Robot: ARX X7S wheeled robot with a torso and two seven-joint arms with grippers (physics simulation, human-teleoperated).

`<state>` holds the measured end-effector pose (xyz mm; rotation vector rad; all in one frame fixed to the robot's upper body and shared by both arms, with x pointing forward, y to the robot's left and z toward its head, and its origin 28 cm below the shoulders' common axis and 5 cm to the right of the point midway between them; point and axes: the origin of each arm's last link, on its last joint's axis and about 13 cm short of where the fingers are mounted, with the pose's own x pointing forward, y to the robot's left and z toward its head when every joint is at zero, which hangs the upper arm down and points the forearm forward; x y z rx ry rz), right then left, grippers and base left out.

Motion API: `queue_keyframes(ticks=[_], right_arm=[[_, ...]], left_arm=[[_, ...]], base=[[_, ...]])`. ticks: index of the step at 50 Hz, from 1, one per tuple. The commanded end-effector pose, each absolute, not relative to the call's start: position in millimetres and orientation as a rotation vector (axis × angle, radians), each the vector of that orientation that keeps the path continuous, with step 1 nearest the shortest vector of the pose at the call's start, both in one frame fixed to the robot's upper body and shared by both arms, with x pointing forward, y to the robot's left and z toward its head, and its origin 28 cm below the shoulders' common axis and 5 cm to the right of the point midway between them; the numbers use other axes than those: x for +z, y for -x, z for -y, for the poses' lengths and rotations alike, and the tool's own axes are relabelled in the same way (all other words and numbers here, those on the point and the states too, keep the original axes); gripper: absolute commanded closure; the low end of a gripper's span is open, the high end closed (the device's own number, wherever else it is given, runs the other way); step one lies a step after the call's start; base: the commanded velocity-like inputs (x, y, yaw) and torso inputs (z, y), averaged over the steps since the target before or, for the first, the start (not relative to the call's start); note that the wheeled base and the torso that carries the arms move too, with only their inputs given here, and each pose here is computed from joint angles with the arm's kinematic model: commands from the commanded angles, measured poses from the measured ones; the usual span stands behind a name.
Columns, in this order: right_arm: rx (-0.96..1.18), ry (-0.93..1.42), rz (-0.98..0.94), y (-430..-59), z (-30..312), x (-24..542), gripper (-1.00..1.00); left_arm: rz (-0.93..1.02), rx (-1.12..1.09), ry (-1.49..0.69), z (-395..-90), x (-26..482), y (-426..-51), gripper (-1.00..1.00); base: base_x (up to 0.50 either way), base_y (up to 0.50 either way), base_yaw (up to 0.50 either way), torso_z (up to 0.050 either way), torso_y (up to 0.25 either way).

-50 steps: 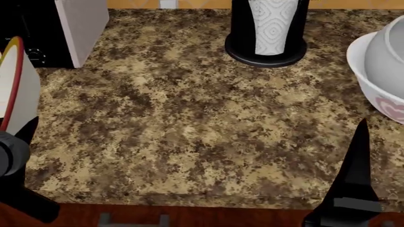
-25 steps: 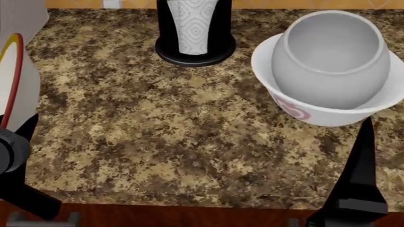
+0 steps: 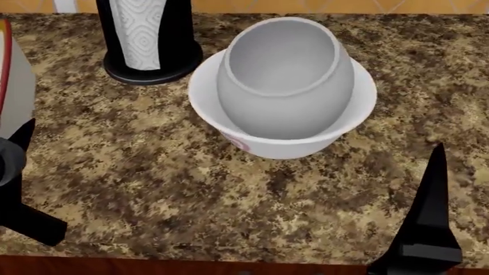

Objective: Stack the bowls from largest to smallest.

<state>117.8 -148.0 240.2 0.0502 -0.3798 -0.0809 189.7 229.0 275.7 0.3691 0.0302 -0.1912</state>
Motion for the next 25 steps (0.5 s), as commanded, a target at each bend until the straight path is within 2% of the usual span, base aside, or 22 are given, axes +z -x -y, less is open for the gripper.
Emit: queue_keyframes(ticks=[1,7,12,25], right_arm=[[-0.027,-0.033,0.426,-120.0,144.1,241.6,-1.0],[-0.017,-0.028,0.439,-119.7,143.9,241.7,-1.0],[-0.017,-0.035,0.45,-119.2,144.5,242.8,-1.0],[-0.01,-0.028,0.445,-119.6,142.8,241.1,-1.0]], left_arm=[[0.028,-0.173,-0.353,-230.4,286.6,-192.3,1.0],[0.046,-0.161,-0.359,-232.9,293.7,-189.0,1.0],[0.054,-0.169,-0.368,-231.2,294.9,-185.7,1.0],[0.057,-0.181,-0.383,-229.8,292.4,-182.2,1.0]], base=[[0.3,-0.44,0.0,0.0,0.0],[0.32,-0.43,0.0,0.0,0.002],[0.4,-0.14,0.0,0.0,0.002],[0.41,-0.34,0.0,0.0,0.002]])
